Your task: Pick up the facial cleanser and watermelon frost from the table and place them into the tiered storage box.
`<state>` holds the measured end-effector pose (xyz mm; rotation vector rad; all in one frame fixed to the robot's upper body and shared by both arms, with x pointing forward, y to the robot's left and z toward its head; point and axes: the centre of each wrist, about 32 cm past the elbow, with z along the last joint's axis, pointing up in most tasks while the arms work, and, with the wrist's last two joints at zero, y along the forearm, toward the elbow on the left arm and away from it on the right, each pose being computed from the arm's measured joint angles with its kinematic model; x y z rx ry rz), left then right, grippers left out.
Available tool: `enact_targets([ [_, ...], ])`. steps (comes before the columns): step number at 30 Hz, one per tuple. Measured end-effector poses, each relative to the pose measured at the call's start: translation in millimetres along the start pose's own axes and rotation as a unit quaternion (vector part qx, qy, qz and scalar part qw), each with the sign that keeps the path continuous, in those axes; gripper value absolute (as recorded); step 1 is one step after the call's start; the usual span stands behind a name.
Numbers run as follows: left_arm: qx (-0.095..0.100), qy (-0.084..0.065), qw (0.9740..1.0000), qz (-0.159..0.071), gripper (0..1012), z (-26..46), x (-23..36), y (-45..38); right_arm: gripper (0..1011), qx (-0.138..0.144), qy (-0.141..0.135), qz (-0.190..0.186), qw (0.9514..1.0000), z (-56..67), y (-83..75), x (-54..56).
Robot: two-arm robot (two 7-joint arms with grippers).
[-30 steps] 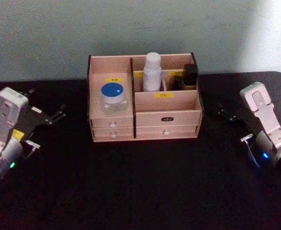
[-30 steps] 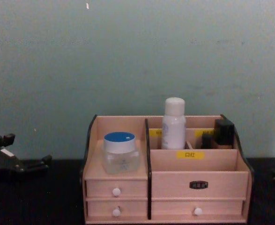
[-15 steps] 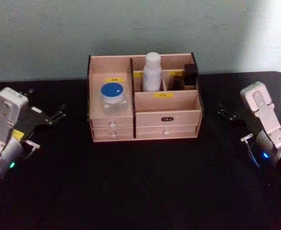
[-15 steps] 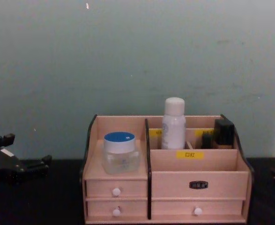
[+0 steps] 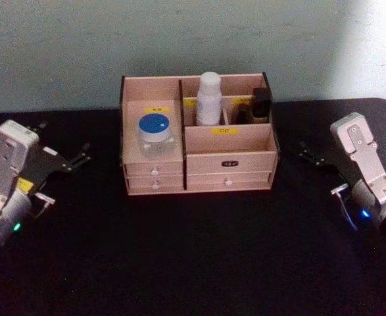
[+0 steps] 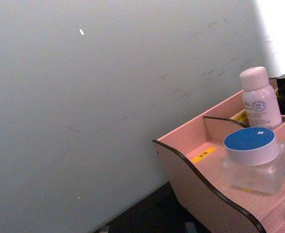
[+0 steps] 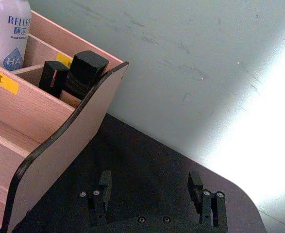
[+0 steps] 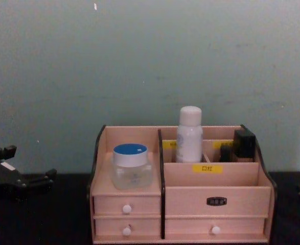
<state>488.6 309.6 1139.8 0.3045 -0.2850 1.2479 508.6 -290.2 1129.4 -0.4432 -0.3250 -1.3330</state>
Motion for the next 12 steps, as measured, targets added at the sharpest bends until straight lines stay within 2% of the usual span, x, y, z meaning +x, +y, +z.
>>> enact_targets([
  [12,0.000,0.000,1.0000,0.000,1002,0.0,0.0,0.0,1002,0.000,0.000,0.000,1.0000,0.0,0.0,0.0],
])
